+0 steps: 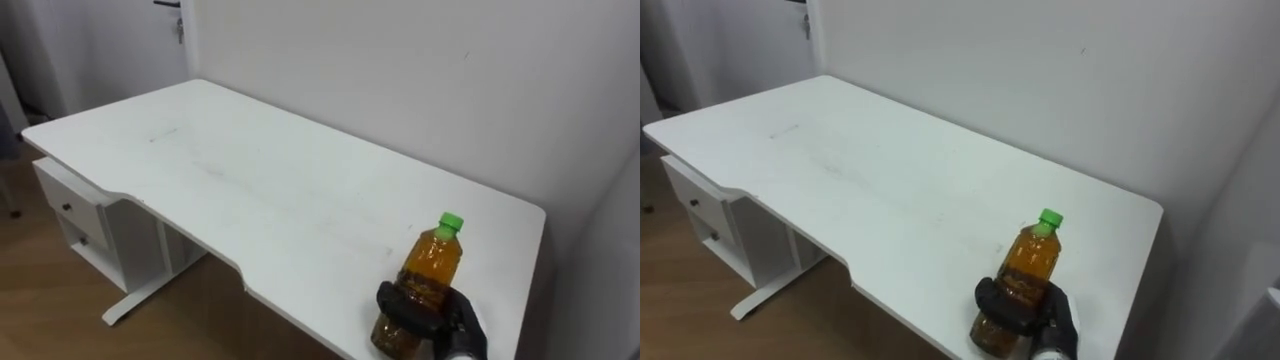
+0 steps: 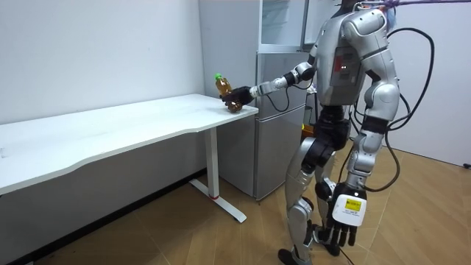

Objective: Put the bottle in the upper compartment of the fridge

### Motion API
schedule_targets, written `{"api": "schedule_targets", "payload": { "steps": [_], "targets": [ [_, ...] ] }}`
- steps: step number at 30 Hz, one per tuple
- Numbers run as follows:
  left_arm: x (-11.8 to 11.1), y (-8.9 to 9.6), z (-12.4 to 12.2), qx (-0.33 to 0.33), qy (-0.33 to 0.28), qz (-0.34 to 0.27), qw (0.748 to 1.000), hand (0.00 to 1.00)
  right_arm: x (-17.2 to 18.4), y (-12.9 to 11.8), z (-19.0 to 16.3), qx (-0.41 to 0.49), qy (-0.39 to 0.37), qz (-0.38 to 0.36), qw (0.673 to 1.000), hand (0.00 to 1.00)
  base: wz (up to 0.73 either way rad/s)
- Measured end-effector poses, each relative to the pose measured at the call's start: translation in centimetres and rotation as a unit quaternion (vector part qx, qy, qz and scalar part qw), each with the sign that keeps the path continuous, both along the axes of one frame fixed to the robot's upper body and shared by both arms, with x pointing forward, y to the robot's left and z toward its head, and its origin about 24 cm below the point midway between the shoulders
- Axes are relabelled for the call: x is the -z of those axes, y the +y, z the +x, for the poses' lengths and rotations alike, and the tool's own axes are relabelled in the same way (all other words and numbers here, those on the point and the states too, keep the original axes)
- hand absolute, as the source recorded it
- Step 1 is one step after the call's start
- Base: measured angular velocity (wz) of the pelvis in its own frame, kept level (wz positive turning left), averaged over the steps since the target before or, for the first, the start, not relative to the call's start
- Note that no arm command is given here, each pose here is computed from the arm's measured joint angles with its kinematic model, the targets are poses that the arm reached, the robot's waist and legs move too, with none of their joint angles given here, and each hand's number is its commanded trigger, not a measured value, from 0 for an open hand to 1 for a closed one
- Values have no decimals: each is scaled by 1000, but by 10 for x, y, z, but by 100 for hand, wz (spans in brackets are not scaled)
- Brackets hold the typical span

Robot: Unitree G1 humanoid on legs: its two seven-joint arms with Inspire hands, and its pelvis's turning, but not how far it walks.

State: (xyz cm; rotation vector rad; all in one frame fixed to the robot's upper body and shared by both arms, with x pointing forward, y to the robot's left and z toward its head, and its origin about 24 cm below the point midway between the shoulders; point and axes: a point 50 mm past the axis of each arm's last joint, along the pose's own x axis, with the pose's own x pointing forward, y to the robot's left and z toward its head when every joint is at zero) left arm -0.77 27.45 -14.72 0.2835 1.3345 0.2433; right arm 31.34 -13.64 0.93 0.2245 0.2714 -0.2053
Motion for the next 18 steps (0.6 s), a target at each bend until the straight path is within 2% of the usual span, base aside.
{"api": "schedule_targets", "payload": {
  "steps": [7, 10, 18],
  "targets": [
    [1, -2, 0, -3, -1, -7, 1000, 0, -5, 10, 1, -57, -3, 15, 998, 100, -8],
    [1, -1, 1, -5, -2, -7, 1000, 0, -18, 16, 3, -84, -25, 23, 996, 100, -12],
    [0, 7, 0, -36, -7, -3, 999, 0, -90, 30, -5, -199, -175, 38, 964, 100, -31]
  ]
}}
